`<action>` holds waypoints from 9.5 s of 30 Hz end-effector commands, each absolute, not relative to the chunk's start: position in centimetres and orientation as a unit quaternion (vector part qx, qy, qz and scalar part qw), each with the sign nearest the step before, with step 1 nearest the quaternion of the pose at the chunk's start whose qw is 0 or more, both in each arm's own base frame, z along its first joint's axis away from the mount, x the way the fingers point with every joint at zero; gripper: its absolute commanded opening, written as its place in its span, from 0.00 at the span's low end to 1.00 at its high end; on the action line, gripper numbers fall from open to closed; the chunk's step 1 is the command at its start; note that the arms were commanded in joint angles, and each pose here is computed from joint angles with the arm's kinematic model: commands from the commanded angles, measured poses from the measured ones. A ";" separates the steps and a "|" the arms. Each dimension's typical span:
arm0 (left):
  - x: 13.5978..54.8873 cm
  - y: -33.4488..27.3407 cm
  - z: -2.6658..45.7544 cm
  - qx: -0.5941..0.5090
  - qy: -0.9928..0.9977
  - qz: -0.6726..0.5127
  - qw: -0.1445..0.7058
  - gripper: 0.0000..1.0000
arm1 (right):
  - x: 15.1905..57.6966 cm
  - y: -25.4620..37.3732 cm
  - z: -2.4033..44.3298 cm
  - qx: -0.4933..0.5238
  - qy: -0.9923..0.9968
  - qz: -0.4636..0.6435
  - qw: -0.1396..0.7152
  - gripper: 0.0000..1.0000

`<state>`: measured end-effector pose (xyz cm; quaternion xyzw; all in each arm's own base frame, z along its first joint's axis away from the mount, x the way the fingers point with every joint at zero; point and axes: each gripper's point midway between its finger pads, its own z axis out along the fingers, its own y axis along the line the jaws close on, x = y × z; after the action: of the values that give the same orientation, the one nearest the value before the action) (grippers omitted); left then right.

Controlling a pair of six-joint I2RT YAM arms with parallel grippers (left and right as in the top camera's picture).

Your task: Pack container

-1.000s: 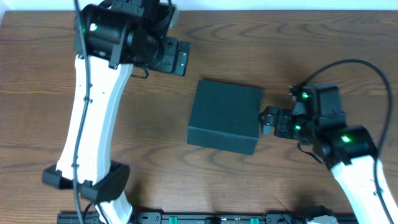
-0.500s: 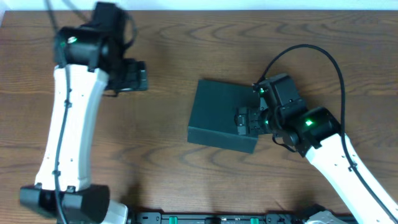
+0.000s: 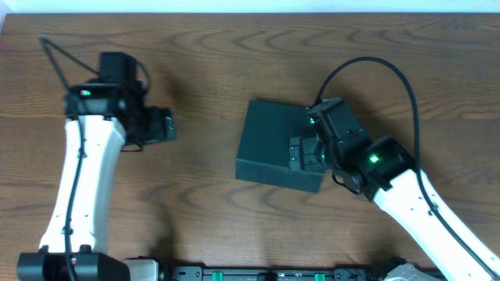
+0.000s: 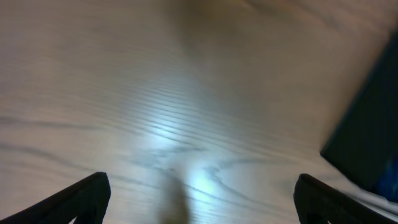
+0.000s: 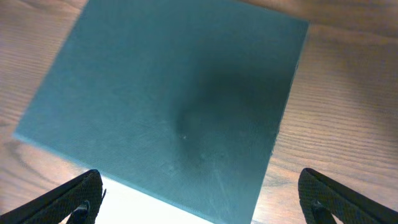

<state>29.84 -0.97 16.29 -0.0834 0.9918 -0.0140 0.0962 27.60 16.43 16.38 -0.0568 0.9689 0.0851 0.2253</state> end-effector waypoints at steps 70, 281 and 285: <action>22.8 -13.2 7.7 0.139 0.984 0.020 0.113 0.95 | 27.0 12.3 7.8 0.031 0.991 0.027 0.124 0.99; 24.0 -15.4 9.6 0.128 0.980 0.034 0.150 0.95 | 26.9 9.8 6.2 0.169 0.955 -0.026 0.240 0.99; 23.4 -16.4 7.9 0.147 0.979 0.038 0.134 0.95 | 26.8 9.8 6.2 0.169 0.956 -0.026 0.240 0.99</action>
<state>24.03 -16.58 9.34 0.1412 0.9784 0.0193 0.1498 27.33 10.51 7.49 0.1749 0.9506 -0.0044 0.2566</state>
